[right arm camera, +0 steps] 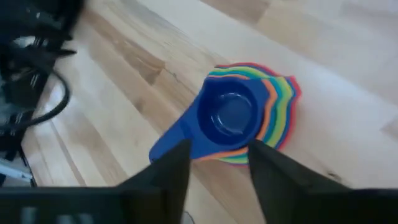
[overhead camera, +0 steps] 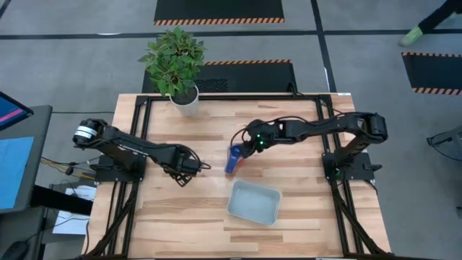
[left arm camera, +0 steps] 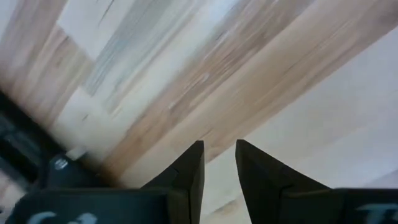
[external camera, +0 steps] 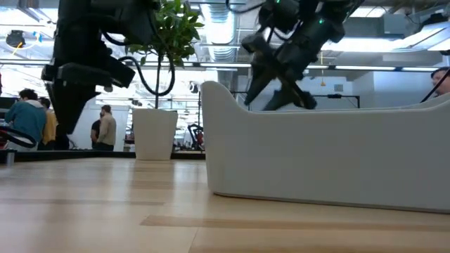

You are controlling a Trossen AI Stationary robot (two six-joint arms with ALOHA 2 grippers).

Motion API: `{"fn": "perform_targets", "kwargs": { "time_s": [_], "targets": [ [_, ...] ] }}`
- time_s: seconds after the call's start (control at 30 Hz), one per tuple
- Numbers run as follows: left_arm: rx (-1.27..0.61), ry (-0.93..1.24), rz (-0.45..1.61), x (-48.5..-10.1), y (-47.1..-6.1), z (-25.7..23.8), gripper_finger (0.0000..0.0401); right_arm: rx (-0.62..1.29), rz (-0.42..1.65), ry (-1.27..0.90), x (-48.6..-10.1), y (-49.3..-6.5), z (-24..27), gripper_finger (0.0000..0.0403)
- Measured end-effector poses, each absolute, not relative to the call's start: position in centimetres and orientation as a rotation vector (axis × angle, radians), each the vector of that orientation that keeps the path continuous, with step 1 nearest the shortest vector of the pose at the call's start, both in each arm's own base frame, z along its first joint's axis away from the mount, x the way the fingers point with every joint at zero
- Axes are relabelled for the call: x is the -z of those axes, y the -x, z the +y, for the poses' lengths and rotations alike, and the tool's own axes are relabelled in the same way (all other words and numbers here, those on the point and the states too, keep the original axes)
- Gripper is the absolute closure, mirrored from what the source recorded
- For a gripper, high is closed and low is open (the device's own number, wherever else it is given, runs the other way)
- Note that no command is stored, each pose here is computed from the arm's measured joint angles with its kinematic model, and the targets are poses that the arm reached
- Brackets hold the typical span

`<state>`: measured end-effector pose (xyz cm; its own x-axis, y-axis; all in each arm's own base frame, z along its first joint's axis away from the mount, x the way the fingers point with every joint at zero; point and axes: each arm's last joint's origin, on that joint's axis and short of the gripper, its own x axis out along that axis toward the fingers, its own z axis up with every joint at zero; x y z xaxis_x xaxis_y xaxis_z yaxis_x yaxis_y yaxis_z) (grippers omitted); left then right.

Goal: Nest measuring cups in basket
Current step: Put the stacked measuring cups into the gray bin

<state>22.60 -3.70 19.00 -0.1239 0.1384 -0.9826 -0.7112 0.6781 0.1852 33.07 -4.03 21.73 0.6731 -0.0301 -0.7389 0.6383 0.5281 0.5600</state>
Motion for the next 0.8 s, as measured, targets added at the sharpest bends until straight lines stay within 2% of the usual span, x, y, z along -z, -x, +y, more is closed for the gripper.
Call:
{"fn": "perform_targets", "kwargs": {
  "time_s": [0.13,0.3,0.57,0.8],
  "targets": [
    [-0.754,0.511,1.489,-18.9,-23.1,-3.8,0.0319,0.511,0.786,-1.034,-20.1,-33.5,-3.7,0.0138],
    [-0.724,0.503,1.457,-18.9,-23.5,-3.8,0.0319,0.538,0.790,-1.051,-19.5,-33.7,-4.1,0.0089],
    [-0.711,0.487,1.458,-18.9,-23.5,-3.8,0.0319,0.599,0.763,-1.054,-19.5,-33.5,-5.5,0.0047],
    [-0.706,0.474,1.458,-18.9,-23.5,-3.8,0.0319,0.601,0.810,-1.055,-16.8,-34.6,-5.1,0.0044]
  ]
}}
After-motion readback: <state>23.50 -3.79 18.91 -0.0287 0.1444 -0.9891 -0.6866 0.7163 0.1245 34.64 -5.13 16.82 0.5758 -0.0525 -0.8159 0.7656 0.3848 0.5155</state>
